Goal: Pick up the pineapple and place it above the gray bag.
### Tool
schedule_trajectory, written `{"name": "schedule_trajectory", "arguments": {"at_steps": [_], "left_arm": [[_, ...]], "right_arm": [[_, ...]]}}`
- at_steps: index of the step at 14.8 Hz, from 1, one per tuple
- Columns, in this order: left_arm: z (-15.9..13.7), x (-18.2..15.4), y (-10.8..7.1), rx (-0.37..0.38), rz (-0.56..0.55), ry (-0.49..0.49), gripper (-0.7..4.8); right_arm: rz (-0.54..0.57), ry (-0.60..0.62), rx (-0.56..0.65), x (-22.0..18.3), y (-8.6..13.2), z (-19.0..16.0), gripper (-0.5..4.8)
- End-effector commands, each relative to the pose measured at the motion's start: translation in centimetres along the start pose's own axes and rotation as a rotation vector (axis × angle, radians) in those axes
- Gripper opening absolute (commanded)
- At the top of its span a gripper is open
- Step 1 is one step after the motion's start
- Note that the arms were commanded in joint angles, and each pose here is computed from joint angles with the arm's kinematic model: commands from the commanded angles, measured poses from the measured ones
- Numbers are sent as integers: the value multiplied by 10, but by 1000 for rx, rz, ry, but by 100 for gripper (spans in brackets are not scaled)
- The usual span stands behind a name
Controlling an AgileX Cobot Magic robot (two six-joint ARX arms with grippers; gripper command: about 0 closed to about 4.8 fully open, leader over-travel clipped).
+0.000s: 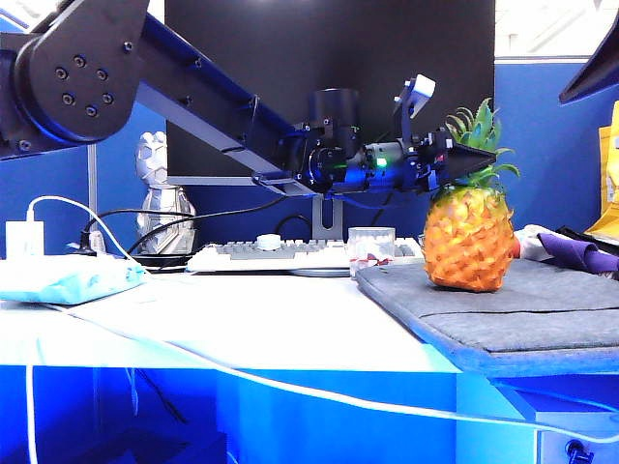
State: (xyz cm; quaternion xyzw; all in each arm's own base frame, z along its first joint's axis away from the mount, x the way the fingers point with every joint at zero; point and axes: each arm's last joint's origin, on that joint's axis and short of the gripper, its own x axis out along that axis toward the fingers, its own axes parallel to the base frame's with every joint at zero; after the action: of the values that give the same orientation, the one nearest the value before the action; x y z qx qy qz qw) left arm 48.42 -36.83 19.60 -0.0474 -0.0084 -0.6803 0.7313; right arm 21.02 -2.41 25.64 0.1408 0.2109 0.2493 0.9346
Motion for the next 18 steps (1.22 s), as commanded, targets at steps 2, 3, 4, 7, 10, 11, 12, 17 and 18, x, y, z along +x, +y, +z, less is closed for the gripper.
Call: {"name": "schedule_trajectory", "arguments": {"at_steps": [2,3,4,7,10,11,12,17,18], "left_arm": [[-7,2,-2,-59,-22,34,-6],[-7,3,-2,-62,-22,36,-4],[-7,3,-2,-62,-24,36,40],[-7,2,-2,-89,-29,38,373],[-6,3,-3,-87,-36,37,479],[-5,4,-4,-108,-37,36,479],[-3,4,-4,-125,-42,35,479],[29,-5,-11,-112,-22,160,479],[32,-7,-14,-101,-17,200,479]], "right_arm": [[-25,-43,-42,-1,1,7,479],[-25,-46,-41,-1,1,7,479],[-22,-45,-42,-1,1,7,479],[-16,-45,-42,-1,1,7,479],[-1,-43,-42,-1,2,7,479],[1,-43,-41,-1,2,7,479],[5,-43,-42,-1,2,7,479],[60,-70,-31,-1,4,11,479],[65,-76,-29,-1,5,12,479]]}}
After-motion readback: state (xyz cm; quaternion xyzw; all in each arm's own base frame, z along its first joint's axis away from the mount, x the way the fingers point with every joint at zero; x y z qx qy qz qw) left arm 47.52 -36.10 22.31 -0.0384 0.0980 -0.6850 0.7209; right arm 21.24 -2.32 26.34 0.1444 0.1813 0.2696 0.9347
